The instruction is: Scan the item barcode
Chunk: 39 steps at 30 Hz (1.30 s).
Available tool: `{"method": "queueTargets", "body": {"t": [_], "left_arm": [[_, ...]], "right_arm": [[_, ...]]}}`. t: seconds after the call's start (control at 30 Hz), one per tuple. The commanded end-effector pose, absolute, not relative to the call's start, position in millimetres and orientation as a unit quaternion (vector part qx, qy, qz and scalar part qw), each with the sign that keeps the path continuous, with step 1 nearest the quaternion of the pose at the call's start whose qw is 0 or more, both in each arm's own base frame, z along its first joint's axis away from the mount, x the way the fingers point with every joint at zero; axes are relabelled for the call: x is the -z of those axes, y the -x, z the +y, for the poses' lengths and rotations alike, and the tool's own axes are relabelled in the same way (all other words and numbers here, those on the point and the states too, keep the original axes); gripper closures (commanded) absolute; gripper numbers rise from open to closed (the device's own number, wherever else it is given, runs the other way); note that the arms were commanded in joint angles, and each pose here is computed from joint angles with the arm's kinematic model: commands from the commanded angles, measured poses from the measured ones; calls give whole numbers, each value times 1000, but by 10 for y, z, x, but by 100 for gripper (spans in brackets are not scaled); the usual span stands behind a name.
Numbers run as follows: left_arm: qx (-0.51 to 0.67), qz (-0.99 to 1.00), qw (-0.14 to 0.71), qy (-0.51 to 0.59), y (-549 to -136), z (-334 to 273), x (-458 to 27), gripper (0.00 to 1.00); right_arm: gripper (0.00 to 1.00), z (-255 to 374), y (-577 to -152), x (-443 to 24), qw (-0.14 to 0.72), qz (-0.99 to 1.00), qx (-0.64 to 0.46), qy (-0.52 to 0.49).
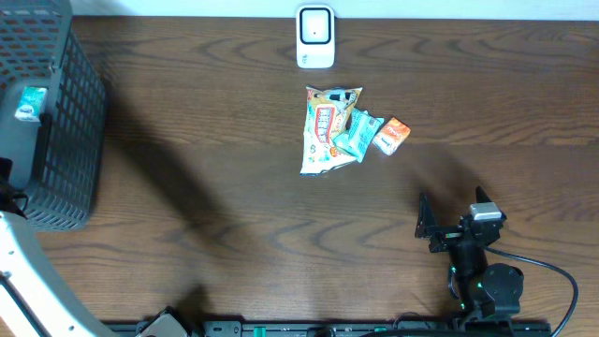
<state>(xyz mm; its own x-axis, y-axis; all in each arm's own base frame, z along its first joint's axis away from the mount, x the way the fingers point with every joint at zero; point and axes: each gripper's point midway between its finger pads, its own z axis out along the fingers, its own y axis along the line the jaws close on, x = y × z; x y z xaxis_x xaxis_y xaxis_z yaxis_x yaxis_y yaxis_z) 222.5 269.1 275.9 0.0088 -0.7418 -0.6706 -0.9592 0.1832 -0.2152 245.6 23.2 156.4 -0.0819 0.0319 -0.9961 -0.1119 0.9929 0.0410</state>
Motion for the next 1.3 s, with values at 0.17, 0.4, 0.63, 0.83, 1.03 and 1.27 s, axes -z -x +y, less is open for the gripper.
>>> {"method": "queueTargets", "body": {"t": [0.17, 0.4, 0.63, 0.83, 1.03, 1.27], "left_arm": [[-126, 705, 283, 638, -2310, 2701, -2337, 93], [-126, 680, 274, 668, -2173, 2769, -2309, 92], [-122, 651, 273, 697, -1930, 2656, -2432, 93], [-120, 645, 280, 701, -1808, 2526, -2548, 92], [-114, 633, 262, 720, -1703, 2413, -2521, 92], [-123, 614, 248, 739, -1611, 2394, -2492, 93]], "right_arm": [[1, 238, -2454, -1554, 677, 734, -48, 33], [1, 238, -2454, -1554, 677, 734, -48, 33], [1, 238, -2454, -1554, 677, 734, -48, 33], [1, 238, -2454, -1554, 677, 734, -48, 33], [1, 238, -2454, -1554, 677, 734, -48, 33], [1, 238, -2454, -1554, 677, 734, -48, 33]]}}
